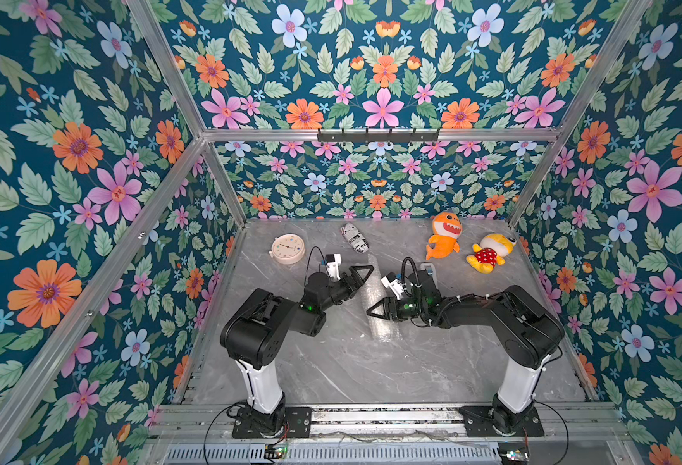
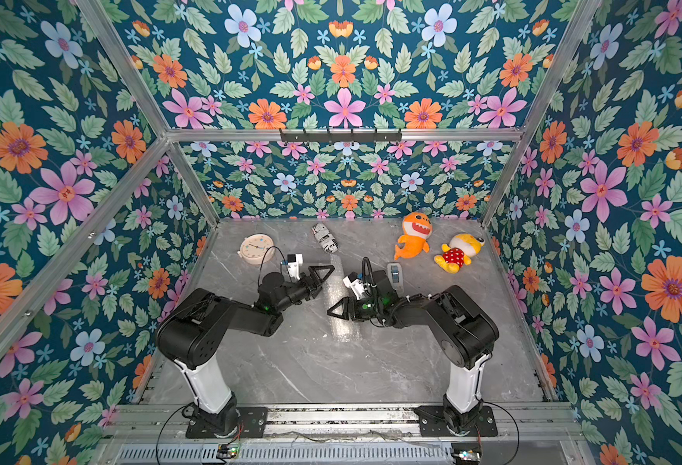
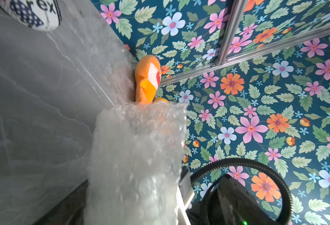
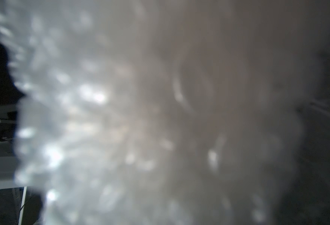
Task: Wrap vases in bubble wrap
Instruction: Wrap the vase in bubble wrap.
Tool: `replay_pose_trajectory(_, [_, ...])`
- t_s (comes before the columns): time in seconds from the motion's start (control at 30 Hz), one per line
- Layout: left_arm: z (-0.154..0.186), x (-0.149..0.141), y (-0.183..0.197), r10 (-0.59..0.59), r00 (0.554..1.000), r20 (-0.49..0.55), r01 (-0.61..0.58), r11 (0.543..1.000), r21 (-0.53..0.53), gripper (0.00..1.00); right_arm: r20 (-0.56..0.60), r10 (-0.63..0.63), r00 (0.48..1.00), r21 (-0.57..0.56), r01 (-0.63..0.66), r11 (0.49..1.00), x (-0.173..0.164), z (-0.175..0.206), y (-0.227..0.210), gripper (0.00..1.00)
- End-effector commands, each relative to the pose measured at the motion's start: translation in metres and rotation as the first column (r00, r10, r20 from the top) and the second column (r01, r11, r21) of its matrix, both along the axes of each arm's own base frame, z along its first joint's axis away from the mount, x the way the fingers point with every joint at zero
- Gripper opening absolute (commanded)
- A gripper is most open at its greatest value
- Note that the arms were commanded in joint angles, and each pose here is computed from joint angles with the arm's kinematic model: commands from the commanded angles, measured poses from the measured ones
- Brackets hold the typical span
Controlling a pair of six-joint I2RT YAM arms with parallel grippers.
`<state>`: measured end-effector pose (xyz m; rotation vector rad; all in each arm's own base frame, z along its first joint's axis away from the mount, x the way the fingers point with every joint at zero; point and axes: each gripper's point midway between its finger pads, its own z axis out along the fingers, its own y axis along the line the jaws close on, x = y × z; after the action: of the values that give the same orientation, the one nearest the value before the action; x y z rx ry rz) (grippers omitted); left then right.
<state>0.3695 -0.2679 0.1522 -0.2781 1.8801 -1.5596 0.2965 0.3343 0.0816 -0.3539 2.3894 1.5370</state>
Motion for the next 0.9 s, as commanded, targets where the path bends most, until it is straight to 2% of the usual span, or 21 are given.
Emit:
replay_pose_trajectory(0.0, [0.002,-0.009,0.013,0.033,0.998,0.050,-0.035,0.999,0.029,1.00,0.029,-0.011,1.000,0.050,0.010,0.999,0.013,0.020,-0.001,0.47])
replay_pose_trajectory(0.2, [0.014,-0.037,0.021,0.006,0.990,0.139,0.001,0.999,-0.051,1.00,0.041,-0.002,0.999,0.073,-0.001,0.997,0.023,0.035,-0.001,0.47])
replay_pose_trajectory(0.4, [0.024,-0.028,0.001,-0.046,0.981,0.191,0.070,0.990,-0.123,1.00,0.044,0.039,0.998,0.101,-0.043,0.994,0.016,0.045,0.006,0.47])
replay_pose_trajectory(0.57, [0.028,-0.018,-0.009,-0.066,0.976,0.206,0.093,0.988,-0.127,1.00,0.043,0.072,0.996,0.100,-0.076,0.992,0.008,0.048,0.009,0.47])
replay_pose_trajectory(0.87, [0.019,-0.014,-0.021,-0.097,0.978,0.182,0.110,0.992,-0.063,1.00,0.049,0.121,0.991,0.098,-0.125,0.987,0.001,0.052,0.019,0.47])
